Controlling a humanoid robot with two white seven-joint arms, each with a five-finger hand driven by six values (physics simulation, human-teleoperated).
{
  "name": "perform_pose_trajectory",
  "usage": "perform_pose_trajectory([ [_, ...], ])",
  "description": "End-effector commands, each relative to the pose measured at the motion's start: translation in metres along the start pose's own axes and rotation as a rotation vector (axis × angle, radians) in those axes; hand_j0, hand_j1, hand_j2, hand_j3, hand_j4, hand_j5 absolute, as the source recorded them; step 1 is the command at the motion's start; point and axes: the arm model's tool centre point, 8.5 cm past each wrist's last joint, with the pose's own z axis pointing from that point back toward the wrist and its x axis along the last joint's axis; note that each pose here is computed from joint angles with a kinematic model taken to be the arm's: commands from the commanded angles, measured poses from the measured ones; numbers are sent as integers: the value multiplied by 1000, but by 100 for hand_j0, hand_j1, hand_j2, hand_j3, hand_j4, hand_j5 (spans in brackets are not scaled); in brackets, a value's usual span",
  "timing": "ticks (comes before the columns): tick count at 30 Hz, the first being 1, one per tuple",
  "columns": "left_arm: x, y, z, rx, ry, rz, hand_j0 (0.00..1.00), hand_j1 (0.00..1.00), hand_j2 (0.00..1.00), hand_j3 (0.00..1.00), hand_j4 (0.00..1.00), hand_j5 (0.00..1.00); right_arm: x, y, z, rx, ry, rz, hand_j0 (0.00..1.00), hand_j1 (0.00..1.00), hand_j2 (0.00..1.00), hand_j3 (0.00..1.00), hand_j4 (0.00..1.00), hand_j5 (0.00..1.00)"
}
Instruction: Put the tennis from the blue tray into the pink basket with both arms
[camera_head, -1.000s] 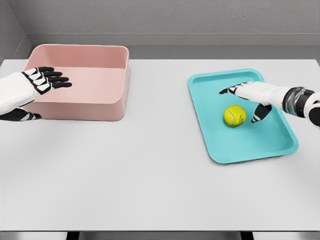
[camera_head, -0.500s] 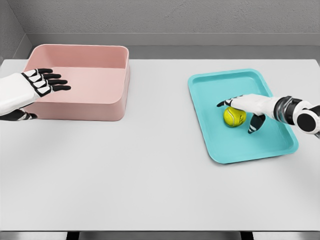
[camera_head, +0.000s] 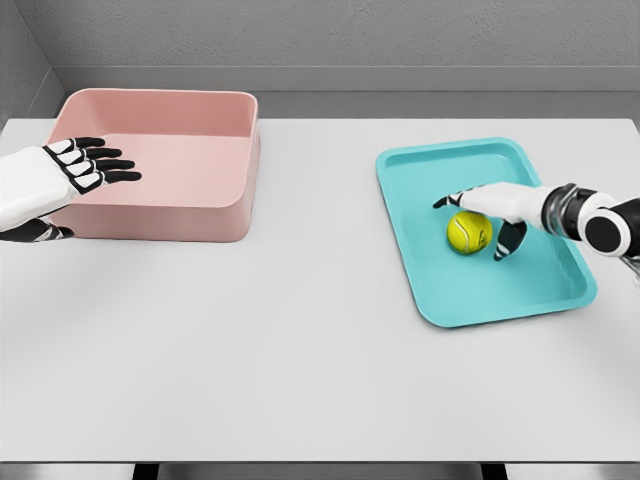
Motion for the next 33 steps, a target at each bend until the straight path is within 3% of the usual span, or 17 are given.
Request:
perform_pose_trajectory([
  [1, 0, 1, 0, 4, 1, 4, 100, 100, 100, 100, 100, 100, 0, 2, -1, 4, 1, 2, 100, 100, 100, 100, 100, 100],
  [4, 0, 1, 0, 3, 1, 3, 100, 100, 100, 100, 100, 100, 0, 1, -1, 4, 0, 2, 99, 99, 99, 99, 99, 99],
  [8, 0, 1, 0, 3, 1, 3, 100, 100, 100, 100, 100, 100, 2, 1, 0, 2, -5, 7, 75, 75, 75, 75, 75, 75],
  [13, 0, 1, 0, 3, 1, 3, 100, 100, 100, 100, 100, 100, 3, 1, 0, 1, -8, 9, 67, 67, 67, 67, 67, 67],
  [23, -1, 1, 1, 4, 3, 4, 100, 100, 100, 100, 100, 100, 2, 0, 1, 0, -6, 10, 63, 63, 63, 63, 63, 63],
  [33, -1, 1, 1, 4, 3, 4, 100, 100, 100, 100, 100, 100, 4, -16, 7, -37, -8, 25, 62, 62, 62, 62, 62, 62],
])
